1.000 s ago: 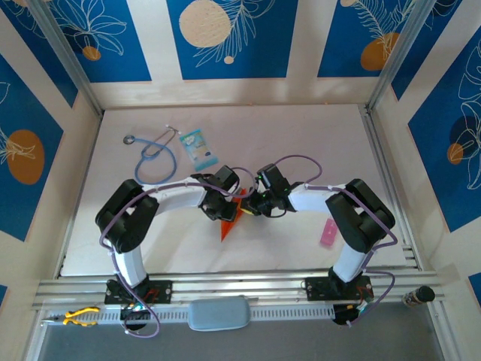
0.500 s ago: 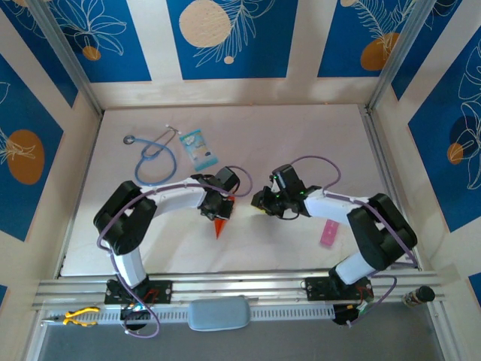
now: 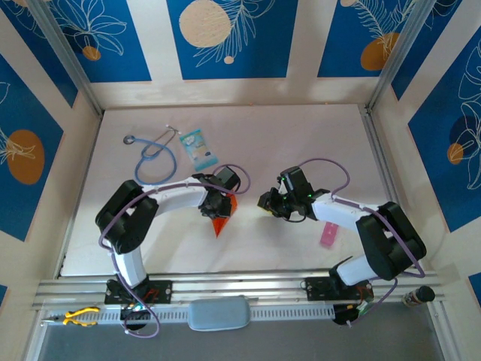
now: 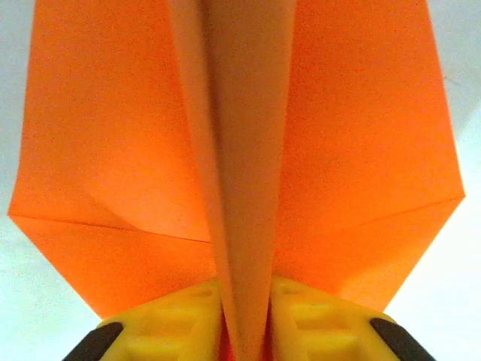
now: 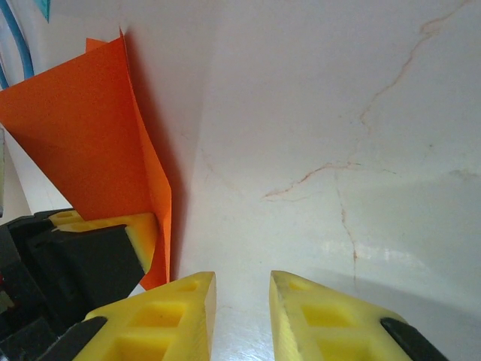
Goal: Fold a paper plane with a square sheet of paper (pick it up from the middle)
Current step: Move a paper plane to the center of the table.
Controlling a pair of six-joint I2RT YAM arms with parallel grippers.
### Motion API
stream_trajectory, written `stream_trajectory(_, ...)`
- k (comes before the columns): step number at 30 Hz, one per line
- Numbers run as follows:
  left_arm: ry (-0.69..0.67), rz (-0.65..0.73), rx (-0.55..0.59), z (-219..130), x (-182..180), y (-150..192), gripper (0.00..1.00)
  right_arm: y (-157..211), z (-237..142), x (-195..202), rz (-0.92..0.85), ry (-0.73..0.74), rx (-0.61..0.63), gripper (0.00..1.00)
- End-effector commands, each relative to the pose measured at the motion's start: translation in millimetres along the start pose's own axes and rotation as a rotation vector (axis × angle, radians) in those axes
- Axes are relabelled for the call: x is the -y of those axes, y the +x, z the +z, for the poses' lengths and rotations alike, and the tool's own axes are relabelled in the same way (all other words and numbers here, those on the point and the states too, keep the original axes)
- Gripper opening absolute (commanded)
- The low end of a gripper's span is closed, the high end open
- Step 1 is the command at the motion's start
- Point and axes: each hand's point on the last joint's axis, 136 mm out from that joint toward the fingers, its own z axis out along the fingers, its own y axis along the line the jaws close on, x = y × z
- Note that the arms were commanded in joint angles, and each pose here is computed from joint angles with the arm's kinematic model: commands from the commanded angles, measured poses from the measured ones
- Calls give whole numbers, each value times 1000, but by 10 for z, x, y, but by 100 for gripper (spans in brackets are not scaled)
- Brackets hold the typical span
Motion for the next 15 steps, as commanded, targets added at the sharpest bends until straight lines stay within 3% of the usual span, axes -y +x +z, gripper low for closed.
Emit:
stream_trajectory(1,-38,-19,-36,127,-44,73,23,52,-33,6,-10,-9,-19,25)
stream_trajectory(15,-26,-80,-76,321,2,125,36,59,-79,20,-13,-17,-11,26)
